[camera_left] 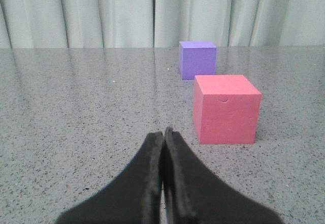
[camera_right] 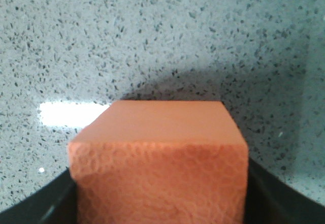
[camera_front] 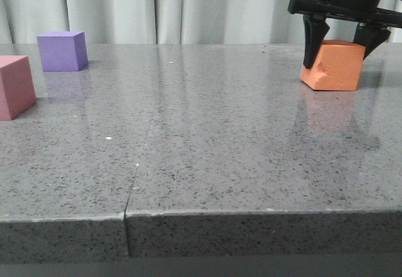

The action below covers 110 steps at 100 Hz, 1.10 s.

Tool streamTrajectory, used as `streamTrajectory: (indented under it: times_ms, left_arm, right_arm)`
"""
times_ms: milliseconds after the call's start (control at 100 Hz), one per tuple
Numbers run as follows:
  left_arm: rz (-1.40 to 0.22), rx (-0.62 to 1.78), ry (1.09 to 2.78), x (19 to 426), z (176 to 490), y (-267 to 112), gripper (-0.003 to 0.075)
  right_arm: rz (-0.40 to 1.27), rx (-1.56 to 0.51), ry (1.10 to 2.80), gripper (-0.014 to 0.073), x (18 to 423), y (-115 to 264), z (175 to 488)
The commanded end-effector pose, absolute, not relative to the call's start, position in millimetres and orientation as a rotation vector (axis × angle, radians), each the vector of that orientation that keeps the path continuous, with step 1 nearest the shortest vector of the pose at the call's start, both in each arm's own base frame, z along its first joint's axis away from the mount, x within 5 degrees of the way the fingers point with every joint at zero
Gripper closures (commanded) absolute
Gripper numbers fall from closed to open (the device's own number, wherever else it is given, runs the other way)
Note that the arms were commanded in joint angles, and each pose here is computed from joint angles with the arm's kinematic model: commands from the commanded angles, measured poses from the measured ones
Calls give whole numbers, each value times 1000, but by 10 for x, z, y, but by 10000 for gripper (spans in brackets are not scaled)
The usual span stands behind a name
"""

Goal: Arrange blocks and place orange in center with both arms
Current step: 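Lower the open right gripper over the orange cube, then close the right gripper on the orange cube and lift it, then carry the orange cube toward the table center and lower it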

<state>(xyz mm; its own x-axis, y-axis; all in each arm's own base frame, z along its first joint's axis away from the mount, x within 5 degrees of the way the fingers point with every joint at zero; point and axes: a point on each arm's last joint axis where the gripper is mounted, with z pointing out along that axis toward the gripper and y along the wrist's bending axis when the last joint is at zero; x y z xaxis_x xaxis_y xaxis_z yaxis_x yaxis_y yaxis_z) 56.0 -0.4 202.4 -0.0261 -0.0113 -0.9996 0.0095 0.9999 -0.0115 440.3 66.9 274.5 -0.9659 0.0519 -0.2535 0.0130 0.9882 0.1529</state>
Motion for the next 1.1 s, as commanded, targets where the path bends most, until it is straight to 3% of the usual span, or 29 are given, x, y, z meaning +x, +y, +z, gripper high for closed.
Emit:
streamTrajectory:
  times_ms: [0,360,640,1090]
  left_arm:
    - [-27,-12,1524,555,1982,-5,741]
    - [-27,-12,1524,555,1982,-5,741]
    - [-27,-12,1524,555,1982,-5,741]
    - [-27,-12,1524,555,1982,-5,741]
  right_arm:
    - [243,24,2807,256,4305,676,3090]
    - [244,23,2807,256,4296,675,3106]
    - [280,31,2768,256,4263,780,3382]
    - [415,48,2713,256,4088,1596,3534]
